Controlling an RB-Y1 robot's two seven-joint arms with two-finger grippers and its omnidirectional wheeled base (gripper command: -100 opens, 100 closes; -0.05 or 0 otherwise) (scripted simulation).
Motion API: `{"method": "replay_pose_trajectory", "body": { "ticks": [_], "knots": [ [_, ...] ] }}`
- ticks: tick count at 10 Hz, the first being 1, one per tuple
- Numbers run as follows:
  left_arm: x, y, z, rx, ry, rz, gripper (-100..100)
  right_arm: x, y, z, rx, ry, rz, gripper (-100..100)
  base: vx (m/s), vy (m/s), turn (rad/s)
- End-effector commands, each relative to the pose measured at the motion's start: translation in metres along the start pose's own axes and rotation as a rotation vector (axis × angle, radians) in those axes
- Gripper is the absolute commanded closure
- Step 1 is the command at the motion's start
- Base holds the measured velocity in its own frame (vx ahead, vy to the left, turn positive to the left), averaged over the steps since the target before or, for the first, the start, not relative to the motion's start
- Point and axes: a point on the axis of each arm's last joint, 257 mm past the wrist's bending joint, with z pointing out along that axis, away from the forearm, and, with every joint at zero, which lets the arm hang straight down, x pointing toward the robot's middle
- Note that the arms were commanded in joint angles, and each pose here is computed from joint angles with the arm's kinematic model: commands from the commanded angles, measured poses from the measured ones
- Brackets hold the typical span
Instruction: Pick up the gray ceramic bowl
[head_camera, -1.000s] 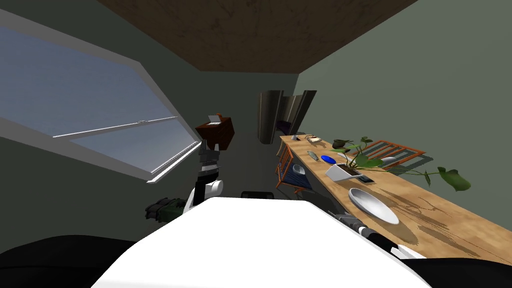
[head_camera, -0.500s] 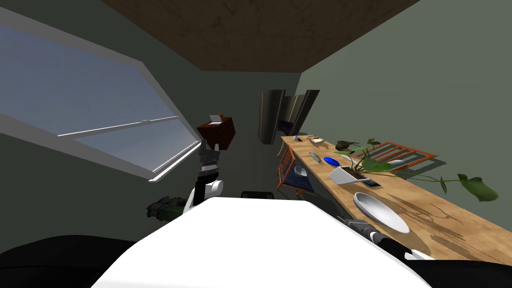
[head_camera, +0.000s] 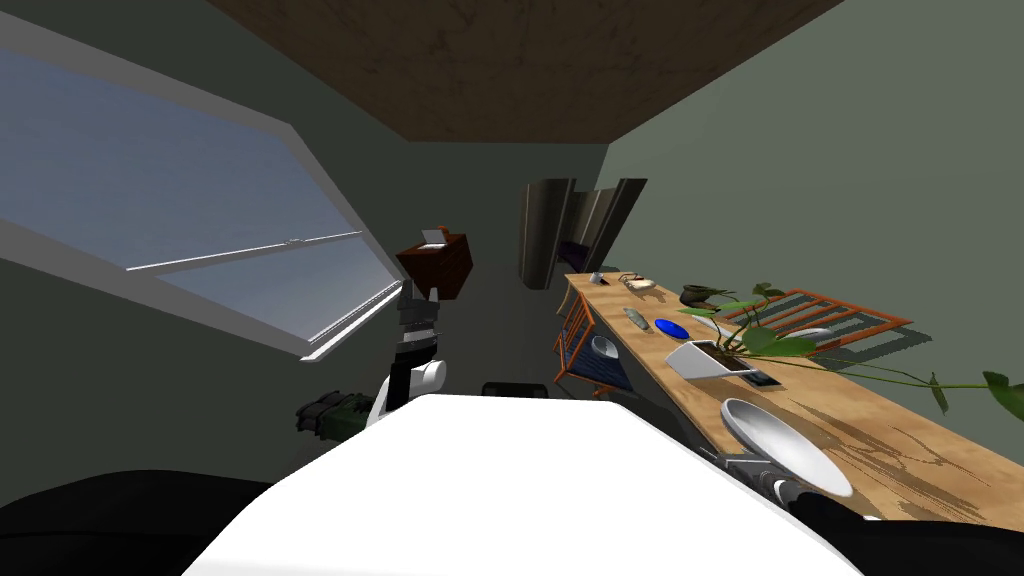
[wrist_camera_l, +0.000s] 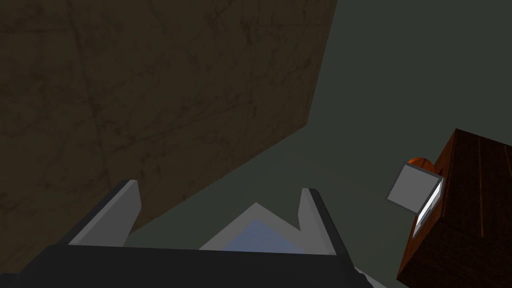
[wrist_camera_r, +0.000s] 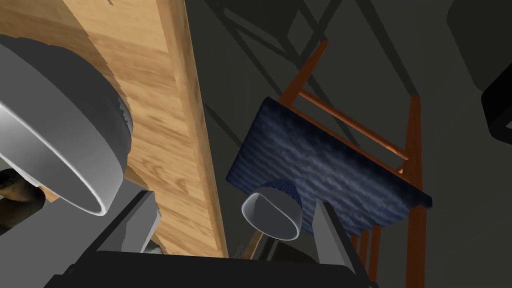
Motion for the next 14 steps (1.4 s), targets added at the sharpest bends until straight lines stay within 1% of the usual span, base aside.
{"method": "replay_pose_trajectory", "body": {
  "ticks": [1, 3, 4, 6, 7, 8, 9, 10, 12, 14],
  "knots": [
    [0.000, 0.000, 0.000, 0.000, 0.000, 0.000, 0, 0.012, -0.018, -0.006, 0.022, 0.034, -0.032, -100, 0.034, -0.019, 0.063],
    [0.000, 0.000, 0.000, 0.000, 0.000, 0.000, 0, 0.027, -0.043, -0.016, 0.050, 0.085, -0.080, -100, 0.071, -0.056, 0.084],
    [0.000, 0.000, 0.000, 0.000, 0.000, 0.000, 0, 0.040, -0.055, -0.023, 0.060, 0.122, -0.109, -100, 0.080, -0.137, 0.100],
    [0.000, 0.000, 0.000, 0.000, 0.000, 0.000, 0, 0.040, -0.055, -0.023, 0.060, 0.122, -0.109, -100, 0.048, -0.097, 0.026],
    [0.000, 0.000, 0.000, 0.000, 0.000, 0.000, 0, 0.050, -0.053, -0.024, 0.054, 0.146, -0.119, -100, 0.029, -0.082, 0.032],
    [0.000, 0.000, 0.000, 0.000, 0.000, 0.000, 0, 0.045, -0.053, -0.023, 0.058, 0.134, -0.113, -100, 0.015, -0.050, 0.017],
    [0.000, 0.000, 0.000, 0.000, 0.000, 0.000, 0, 0.046, -0.053, -0.023, 0.057, 0.136, -0.115, 0, 0.003, -0.008, 0.001],
    [0.000, 0.000, 0.000, 0.000, 0.000, 0.000, 0, 0.048, -0.046, -0.020, 0.060, 0.140, -0.106, -100, -0.013, -0.036, 0.074],
    [0.000, 0.000, 0.000, 0.000, 0.000, 0.000, 0, 0.050, -0.042, -0.018, 0.062, 0.144, -0.101, -100, -0.020, -0.045, 0.057],
    [0.000, 0.000, 0.000, 0.000, 0.000, 0.000, 0, 0.054, -0.032, -0.015, 0.066, 0.151, -0.089, -100, -0.020, -0.047, 0.056]
  ]
}}
